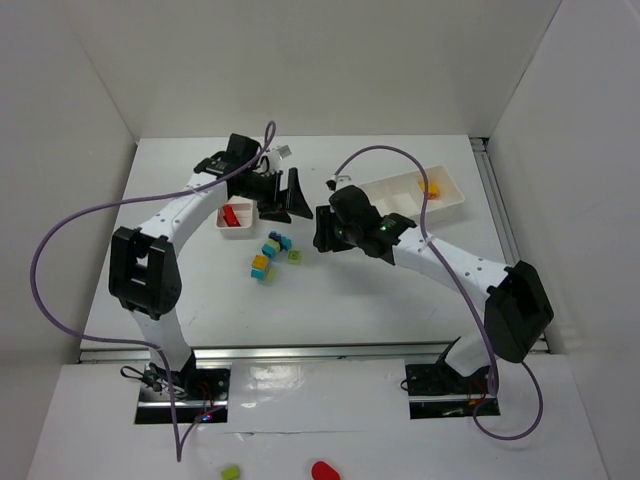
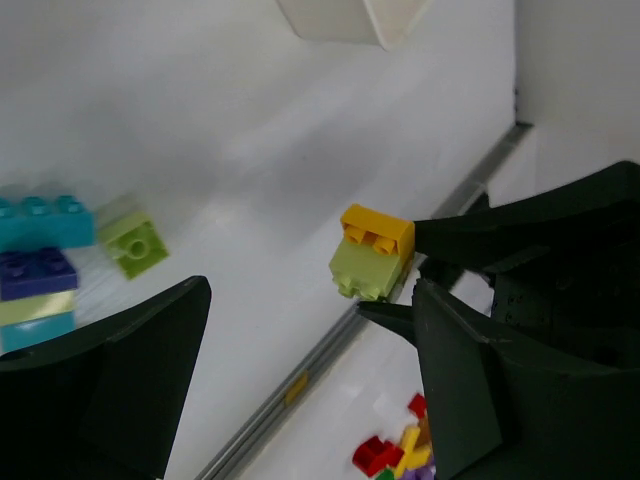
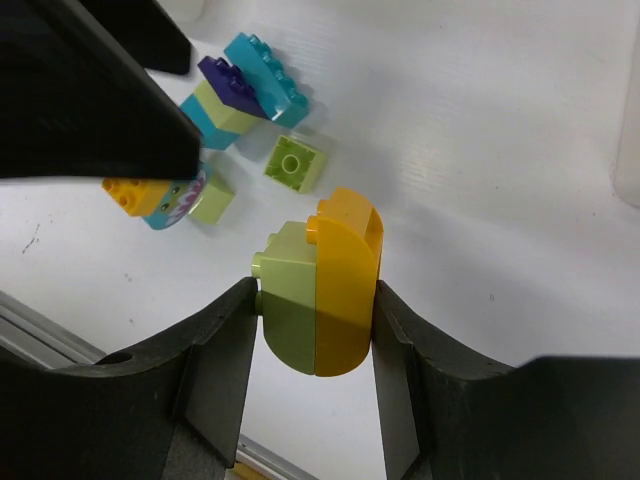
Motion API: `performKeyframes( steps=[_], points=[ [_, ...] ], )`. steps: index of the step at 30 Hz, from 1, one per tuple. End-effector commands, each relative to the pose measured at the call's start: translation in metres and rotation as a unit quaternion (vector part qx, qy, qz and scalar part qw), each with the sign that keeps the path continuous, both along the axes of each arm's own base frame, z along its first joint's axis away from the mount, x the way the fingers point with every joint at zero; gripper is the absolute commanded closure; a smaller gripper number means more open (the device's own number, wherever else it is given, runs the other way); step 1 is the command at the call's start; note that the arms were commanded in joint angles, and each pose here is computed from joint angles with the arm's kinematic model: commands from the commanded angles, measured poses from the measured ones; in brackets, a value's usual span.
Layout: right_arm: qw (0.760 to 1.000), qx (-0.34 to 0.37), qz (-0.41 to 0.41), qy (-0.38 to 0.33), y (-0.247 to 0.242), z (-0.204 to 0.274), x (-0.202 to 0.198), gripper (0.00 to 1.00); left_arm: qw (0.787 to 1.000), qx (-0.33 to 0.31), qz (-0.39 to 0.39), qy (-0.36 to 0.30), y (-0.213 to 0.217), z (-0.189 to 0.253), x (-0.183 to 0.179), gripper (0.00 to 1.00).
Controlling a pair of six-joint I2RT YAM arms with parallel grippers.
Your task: Sort the legos into containers by color
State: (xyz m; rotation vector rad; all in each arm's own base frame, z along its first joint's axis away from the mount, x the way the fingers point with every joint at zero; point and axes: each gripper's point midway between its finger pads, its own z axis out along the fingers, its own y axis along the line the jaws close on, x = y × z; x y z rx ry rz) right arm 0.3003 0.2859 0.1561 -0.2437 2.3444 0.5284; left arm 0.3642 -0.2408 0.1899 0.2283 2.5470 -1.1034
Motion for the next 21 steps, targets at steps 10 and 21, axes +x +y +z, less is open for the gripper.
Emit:
performKeyframes(
  steps=[10, 21],
  points=[
    [0.997, 0.039, 0.055, -0.044, 0.008, 0.03, -0.001, 0.59, 0.975, -0.172, -0.128, 0.06, -0.031, 0.001, -0.038, 0.13],
    [0.997, 0.025, 0.049, -0.049, 0.008, 0.027, 0.011, 0.59, 0.969, -0.171, -0.137, 0.115, -0.043, -0.028, -0.045, 0.32]
  ],
)
